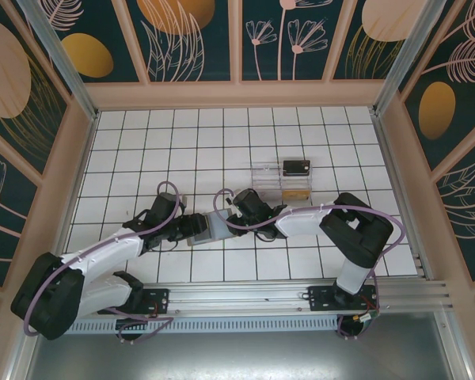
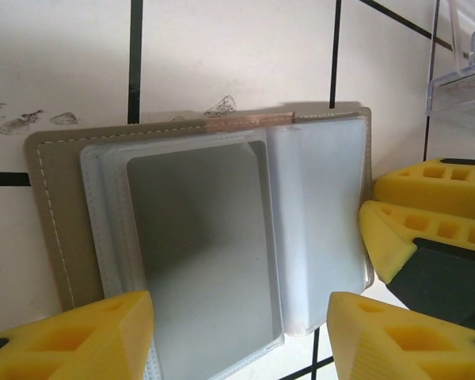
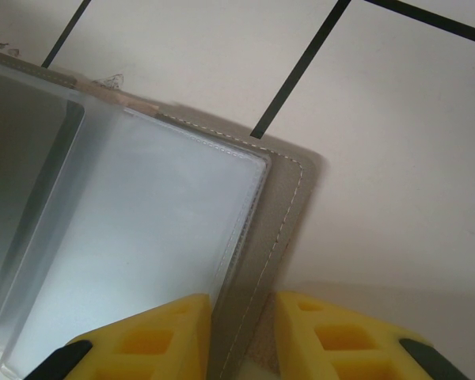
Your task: Take the credit cards out of the card holder
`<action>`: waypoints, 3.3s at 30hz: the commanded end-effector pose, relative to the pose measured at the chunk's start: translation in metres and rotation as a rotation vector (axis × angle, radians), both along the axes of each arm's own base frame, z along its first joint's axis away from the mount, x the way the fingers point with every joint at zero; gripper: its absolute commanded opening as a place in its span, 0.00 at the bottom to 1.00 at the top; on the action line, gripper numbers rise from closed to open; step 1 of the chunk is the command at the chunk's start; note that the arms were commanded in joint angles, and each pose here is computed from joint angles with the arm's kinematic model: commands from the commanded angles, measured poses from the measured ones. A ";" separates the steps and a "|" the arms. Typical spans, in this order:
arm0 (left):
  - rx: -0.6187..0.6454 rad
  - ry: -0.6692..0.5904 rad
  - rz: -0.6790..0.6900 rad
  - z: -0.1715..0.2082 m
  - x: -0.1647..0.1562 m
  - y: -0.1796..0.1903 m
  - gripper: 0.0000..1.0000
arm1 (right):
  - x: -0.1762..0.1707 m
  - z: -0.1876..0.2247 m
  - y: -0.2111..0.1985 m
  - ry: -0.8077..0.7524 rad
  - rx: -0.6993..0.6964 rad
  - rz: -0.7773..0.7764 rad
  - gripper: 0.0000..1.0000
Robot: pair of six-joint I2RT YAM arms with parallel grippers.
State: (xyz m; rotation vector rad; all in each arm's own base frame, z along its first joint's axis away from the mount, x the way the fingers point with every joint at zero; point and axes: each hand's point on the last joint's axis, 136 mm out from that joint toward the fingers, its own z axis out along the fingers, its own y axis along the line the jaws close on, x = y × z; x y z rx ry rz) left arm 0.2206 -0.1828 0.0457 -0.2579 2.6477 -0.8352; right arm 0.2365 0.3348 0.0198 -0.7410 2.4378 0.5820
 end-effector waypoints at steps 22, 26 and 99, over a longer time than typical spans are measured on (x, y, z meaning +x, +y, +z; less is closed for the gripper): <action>-0.061 0.006 -0.054 -0.003 0.006 -0.019 0.61 | -0.018 -0.034 -0.016 0.082 -0.101 0.005 0.30; -0.080 0.003 -0.056 -0.001 0.008 -0.023 0.61 | -0.018 -0.035 -0.016 0.085 -0.101 0.003 0.30; -0.003 -0.008 -0.078 -0.002 0.018 -0.036 0.72 | 0.003 -0.010 -0.043 0.029 -0.034 -0.139 0.30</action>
